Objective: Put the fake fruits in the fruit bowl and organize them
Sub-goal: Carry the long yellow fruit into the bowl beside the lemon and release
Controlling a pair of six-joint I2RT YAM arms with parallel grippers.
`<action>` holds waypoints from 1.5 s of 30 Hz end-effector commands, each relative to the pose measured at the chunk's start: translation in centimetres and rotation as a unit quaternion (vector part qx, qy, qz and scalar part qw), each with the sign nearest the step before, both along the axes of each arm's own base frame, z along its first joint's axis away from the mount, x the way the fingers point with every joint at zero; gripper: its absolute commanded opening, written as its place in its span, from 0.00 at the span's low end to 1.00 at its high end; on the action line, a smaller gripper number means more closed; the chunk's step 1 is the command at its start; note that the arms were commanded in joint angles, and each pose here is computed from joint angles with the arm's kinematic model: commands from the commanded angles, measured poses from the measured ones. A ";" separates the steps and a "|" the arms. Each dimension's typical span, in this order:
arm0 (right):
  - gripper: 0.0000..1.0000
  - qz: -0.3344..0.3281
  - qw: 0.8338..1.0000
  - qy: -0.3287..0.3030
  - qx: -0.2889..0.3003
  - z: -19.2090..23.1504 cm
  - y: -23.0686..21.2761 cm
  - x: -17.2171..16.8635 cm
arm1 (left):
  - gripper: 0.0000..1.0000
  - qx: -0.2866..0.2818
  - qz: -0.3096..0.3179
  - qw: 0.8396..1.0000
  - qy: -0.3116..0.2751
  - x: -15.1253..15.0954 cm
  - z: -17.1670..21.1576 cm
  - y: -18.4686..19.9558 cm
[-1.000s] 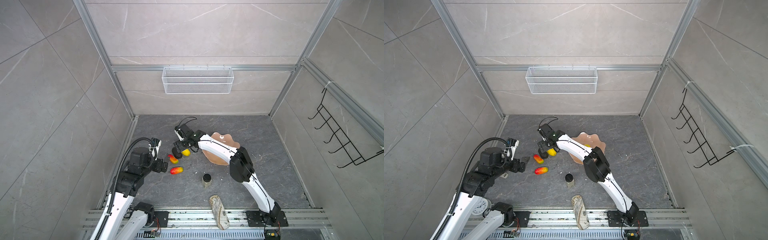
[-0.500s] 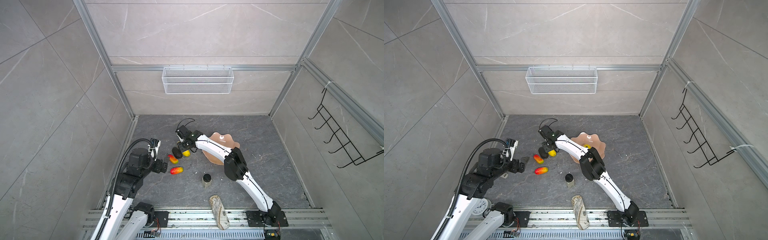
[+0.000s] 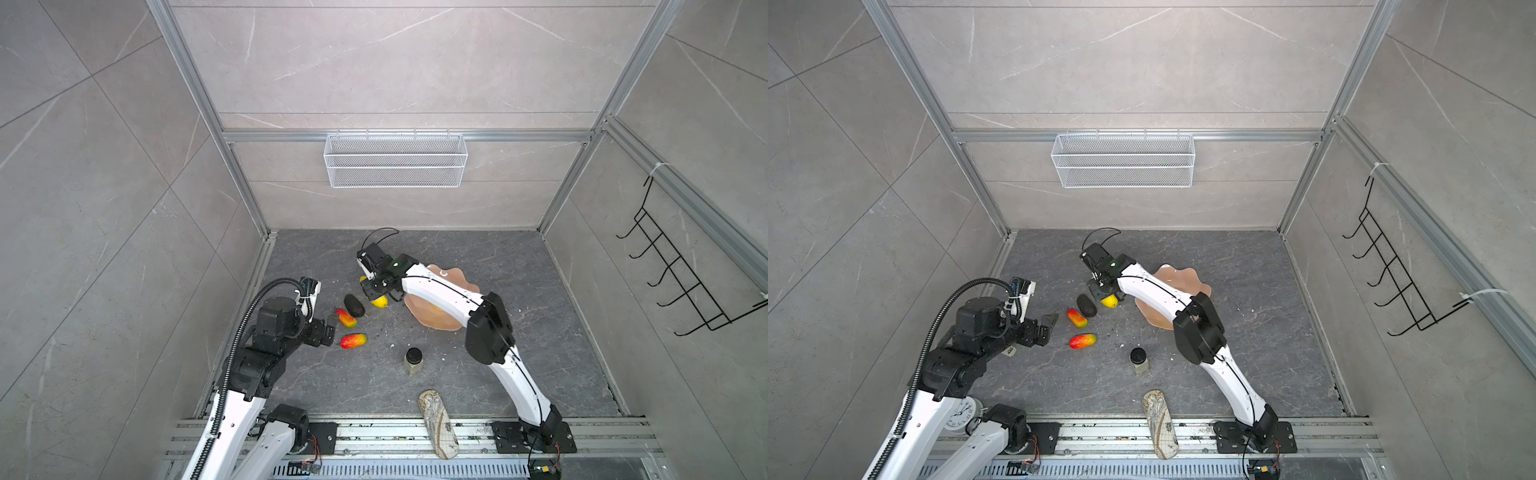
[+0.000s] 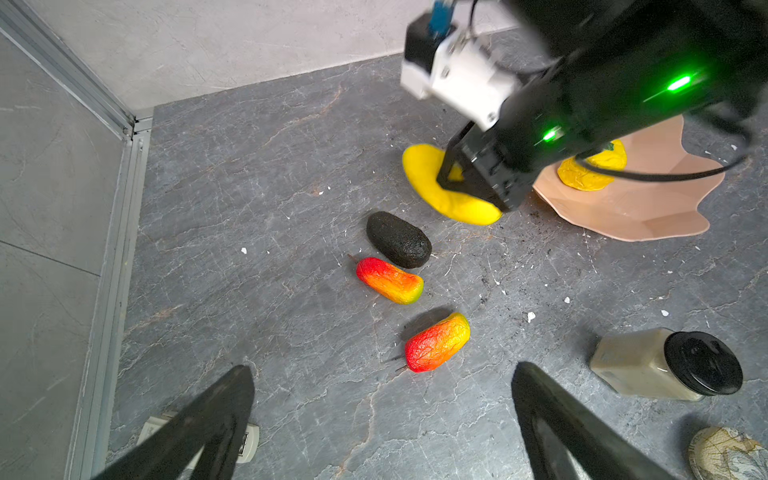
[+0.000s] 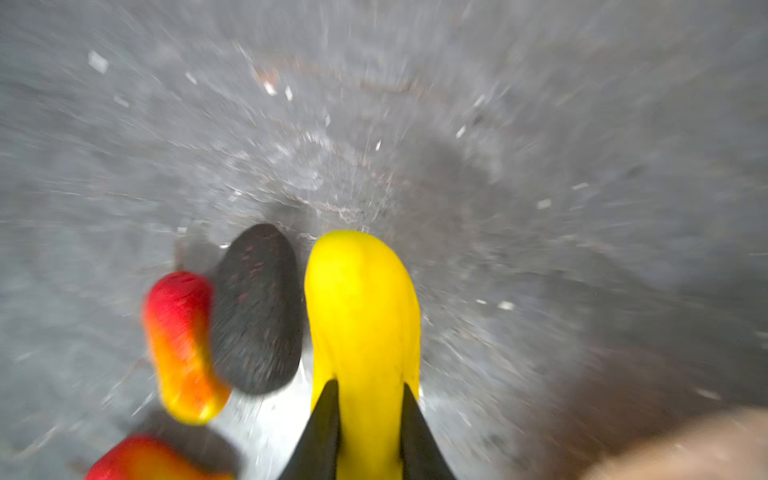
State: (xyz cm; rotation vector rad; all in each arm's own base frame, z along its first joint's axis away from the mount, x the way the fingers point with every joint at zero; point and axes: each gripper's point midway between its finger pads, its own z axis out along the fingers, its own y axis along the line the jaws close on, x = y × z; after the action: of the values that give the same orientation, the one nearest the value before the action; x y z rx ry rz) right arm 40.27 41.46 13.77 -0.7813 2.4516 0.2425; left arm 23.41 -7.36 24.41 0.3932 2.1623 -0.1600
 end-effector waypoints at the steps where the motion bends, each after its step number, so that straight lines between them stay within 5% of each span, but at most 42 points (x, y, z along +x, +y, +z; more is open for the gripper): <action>1: 0.03 -0.030 0.994 -0.095 0.042 9.8 -4.2 0.6 | 1.00 0.001 0.000 1.000 -0.012 0.2 0.4 0.1; 10: 0.02 -0.192 0.974 -0.121 0.022 10.7 -21.7 -0.6 | 1.00 0.001 -0.003 1.000 -0.006 0.3 0.2 -0.1; 17: 0.00 -0.266 0.960 -0.088 -0.012 6.0 -28.7 -1.8 | 1.00 0.003 -0.003 1.000 -0.001 0.4 0.0 -0.1; 25: 0.00 -0.276 0.961 -0.035 0.001 -0.4 -28.4 -1.0 | 1.00 0.000 -0.004 1.000 0.001 0.4 -0.1 -0.2; 45: 0.00 -0.280 0.960 0.019 0.017 -6.0 -26.9 0.6 | 1.00 -0.001 -0.006 1.000 0.003 0.4 -0.1 -0.3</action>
State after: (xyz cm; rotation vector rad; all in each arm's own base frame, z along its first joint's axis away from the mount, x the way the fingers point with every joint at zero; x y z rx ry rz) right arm 40.54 14.33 8.39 -0.0785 2.5756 0.0537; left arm 23.68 -7.48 23.86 0.3984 2.1855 -0.1610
